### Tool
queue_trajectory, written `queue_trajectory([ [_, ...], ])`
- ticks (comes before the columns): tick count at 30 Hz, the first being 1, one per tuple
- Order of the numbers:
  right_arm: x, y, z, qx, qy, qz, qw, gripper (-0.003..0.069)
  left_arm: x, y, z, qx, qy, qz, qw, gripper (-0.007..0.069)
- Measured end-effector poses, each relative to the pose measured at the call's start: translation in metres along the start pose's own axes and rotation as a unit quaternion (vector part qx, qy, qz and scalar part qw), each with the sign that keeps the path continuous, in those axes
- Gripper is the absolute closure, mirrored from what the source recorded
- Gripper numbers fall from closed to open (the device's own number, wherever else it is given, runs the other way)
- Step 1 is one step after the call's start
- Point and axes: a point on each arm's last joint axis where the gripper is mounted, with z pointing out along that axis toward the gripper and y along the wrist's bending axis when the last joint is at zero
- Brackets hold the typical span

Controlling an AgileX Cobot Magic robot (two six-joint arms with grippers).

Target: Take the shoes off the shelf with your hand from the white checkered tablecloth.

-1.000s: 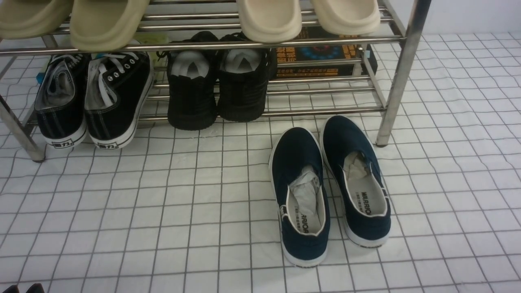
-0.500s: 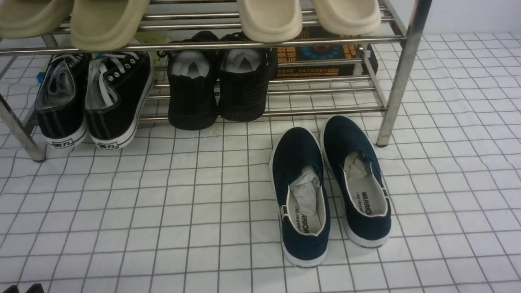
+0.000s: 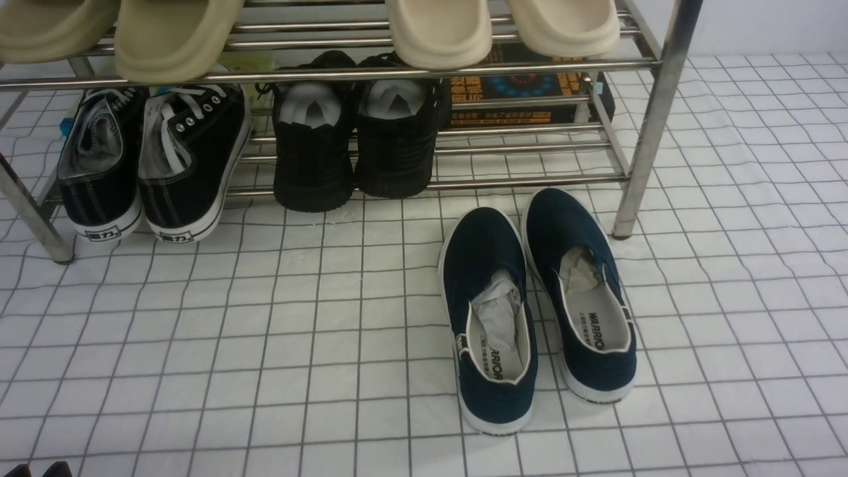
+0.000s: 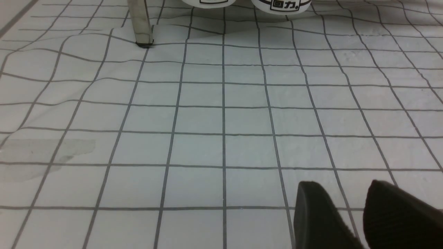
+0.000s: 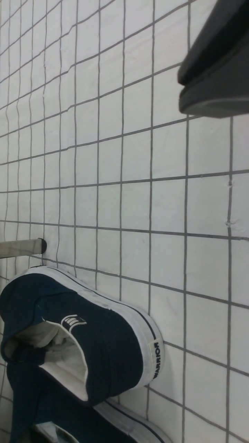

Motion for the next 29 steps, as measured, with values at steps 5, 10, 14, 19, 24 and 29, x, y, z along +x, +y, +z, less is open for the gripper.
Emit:
queue_trajectory([
  [5, 0.0000, 0.0000, 0.0000, 0.000, 0.000, 0.000, 1.000, 0.0592, 0.0000, 0.0000, 0.0000, 0.000, 0.000, 0.000, 1.000, 0.0385],
  [10, 0.0000, 0.0000, 0.0000, 0.000, 0.000, 0.000, 1.000, 0.0585, 0.0000, 0.0000, 0.0000, 0.000, 0.000, 0.000, 1.000, 0.0385],
  [14, 0.0000, 0.0000, 0.0000, 0.000, 0.000, 0.000, 1.000, 0.0579, 0.0000, 0.0000, 0.0000, 0.000, 0.000, 0.000, 1.000, 0.0385],
  [19, 0.0000, 0.0000, 0.0000, 0.000, 0.000, 0.000, 1.000, 0.0571, 0.0000, 0.0000, 0.0000, 0.000, 0.000, 0.000, 1.000, 0.0385],
  [24, 0.0000, 0.0000, 0.0000, 0.000, 0.000, 0.000, 1.000, 0.0565, 0.0000, 0.0000, 0.0000, 0.000, 0.000, 0.000, 1.000, 0.0385],
  [29, 0.0000, 0.0000, 0.0000, 0.000, 0.000, 0.000, 1.000, 0.0563, 0.0000, 0.0000, 0.0000, 0.000, 0.000, 0.000, 1.000, 0.0385],
])
